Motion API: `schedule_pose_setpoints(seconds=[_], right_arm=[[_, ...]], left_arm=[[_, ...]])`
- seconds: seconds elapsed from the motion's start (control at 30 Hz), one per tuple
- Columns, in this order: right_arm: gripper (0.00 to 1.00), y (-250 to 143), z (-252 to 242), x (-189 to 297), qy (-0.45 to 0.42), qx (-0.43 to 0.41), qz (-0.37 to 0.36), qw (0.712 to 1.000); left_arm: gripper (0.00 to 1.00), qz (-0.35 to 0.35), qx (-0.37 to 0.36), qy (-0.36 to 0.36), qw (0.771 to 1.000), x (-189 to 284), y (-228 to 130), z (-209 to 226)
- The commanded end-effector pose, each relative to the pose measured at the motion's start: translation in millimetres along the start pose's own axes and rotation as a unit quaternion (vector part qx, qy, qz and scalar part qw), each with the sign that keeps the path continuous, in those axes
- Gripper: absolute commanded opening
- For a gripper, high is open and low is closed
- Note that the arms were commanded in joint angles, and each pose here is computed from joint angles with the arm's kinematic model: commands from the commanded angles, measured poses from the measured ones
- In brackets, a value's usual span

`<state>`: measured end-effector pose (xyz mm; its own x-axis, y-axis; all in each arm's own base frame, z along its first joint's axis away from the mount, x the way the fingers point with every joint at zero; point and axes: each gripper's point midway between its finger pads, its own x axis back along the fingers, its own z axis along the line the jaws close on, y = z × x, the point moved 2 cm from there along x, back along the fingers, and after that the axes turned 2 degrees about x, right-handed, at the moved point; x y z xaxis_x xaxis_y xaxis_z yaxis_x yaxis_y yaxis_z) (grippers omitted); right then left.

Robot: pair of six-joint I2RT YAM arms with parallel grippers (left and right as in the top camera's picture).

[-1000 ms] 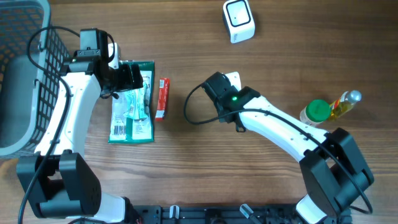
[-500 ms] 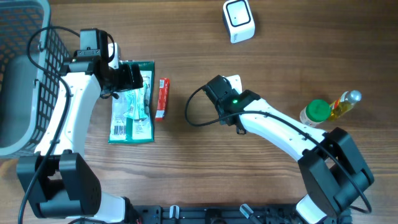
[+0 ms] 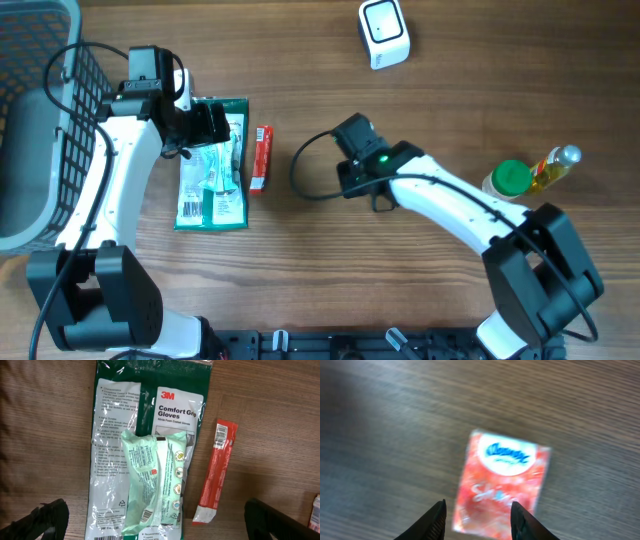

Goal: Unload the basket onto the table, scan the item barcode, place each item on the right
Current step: 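Lower the right gripper and grasp the Kleenex pack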

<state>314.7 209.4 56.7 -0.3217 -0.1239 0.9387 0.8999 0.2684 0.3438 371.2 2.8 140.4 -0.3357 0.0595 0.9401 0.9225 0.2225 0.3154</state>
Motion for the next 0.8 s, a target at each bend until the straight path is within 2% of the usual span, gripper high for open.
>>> schedule_pose_setpoints(seconds=[0.0,0.17,0.3,0.77], right_arm=[[0.41,-1.1,-14.4,-5.9,0.062,-0.061,0.031,0.996],[0.41,-6.2,-32.8,-6.3,0.072,-0.106,0.054,0.990],[0.36,-12.3,-38.1,-10.9,0.054,-0.121,0.061,0.989],[0.33,-17.6,-44.4,-22.7,0.048,-0.142,0.078,0.986]], left_arm=[[1.00,-0.012,0.001,0.002,1.000,6.8,4.7,1.3],[1.00,-0.012,0.001,0.002,1.000,6.8,4.7,1.3],[1.00,-0.012,0.001,0.002,1.000,6.8,4.7,1.3],[1.00,-0.012,0.001,0.002,1.000,6.8,4.7,1.3]])
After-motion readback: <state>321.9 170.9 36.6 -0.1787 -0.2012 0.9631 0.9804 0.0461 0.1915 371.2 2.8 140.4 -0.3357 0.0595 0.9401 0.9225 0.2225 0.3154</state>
